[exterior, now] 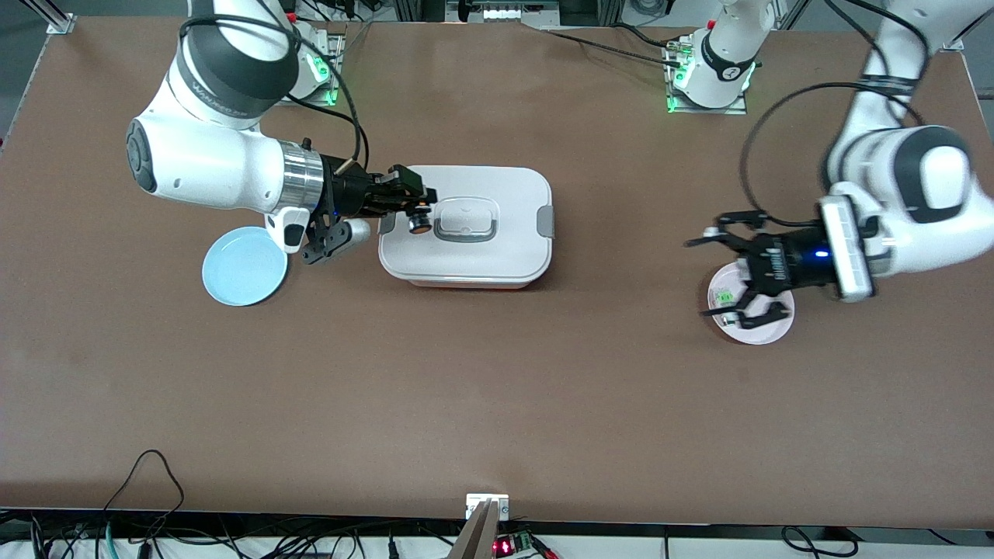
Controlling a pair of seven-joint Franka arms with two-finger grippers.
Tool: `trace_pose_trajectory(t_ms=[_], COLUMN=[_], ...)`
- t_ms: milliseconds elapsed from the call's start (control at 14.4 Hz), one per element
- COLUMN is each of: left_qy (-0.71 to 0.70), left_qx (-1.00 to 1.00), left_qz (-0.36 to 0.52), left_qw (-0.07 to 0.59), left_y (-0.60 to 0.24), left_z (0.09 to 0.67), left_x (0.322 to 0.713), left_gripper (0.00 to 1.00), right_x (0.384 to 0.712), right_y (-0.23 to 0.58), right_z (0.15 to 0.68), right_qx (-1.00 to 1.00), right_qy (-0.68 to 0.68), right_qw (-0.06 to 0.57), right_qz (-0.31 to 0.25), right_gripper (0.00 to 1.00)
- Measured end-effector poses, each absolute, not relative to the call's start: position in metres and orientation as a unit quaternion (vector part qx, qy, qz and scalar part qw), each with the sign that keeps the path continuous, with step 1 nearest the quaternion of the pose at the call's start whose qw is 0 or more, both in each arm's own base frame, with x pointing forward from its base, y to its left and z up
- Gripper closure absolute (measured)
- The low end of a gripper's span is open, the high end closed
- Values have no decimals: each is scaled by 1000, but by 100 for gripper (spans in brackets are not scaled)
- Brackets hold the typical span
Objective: Transfer orange switch to right arm and place
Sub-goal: 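Move the switch over the blue plate while the left gripper withdraws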
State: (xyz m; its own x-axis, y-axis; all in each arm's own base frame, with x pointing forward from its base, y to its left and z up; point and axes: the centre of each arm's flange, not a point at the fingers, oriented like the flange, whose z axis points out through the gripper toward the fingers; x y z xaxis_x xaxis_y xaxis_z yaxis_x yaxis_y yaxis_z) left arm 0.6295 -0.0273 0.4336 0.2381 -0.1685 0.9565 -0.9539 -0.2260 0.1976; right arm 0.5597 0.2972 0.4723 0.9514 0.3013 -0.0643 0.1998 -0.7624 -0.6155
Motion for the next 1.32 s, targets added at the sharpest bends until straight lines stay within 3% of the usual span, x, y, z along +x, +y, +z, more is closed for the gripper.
trace_pose_trajectory(t_ms=[209,417,835,1322], left_qy=[-422,-433,-299,-108], left_qx=[694,725,886,980], left_qz=[430,401,250,81], left_qw=[395,354,252,148], left_y=[84,129,149,86], left_z=[429,440,526,584], left_x=[615,600,607,610], left_gripper=[0,0,0,0], right_x=[558,563,577,545], right_y=[276,244,110,23], right_z=[457,442,382,286], right_qx=[-938,-912,-832,-761], right_qy=[-271,-386,-546,-647], right_qw=[203,117,77,37], right_qz=[73,76,62,17], right_gripper=[59,59,59,59])
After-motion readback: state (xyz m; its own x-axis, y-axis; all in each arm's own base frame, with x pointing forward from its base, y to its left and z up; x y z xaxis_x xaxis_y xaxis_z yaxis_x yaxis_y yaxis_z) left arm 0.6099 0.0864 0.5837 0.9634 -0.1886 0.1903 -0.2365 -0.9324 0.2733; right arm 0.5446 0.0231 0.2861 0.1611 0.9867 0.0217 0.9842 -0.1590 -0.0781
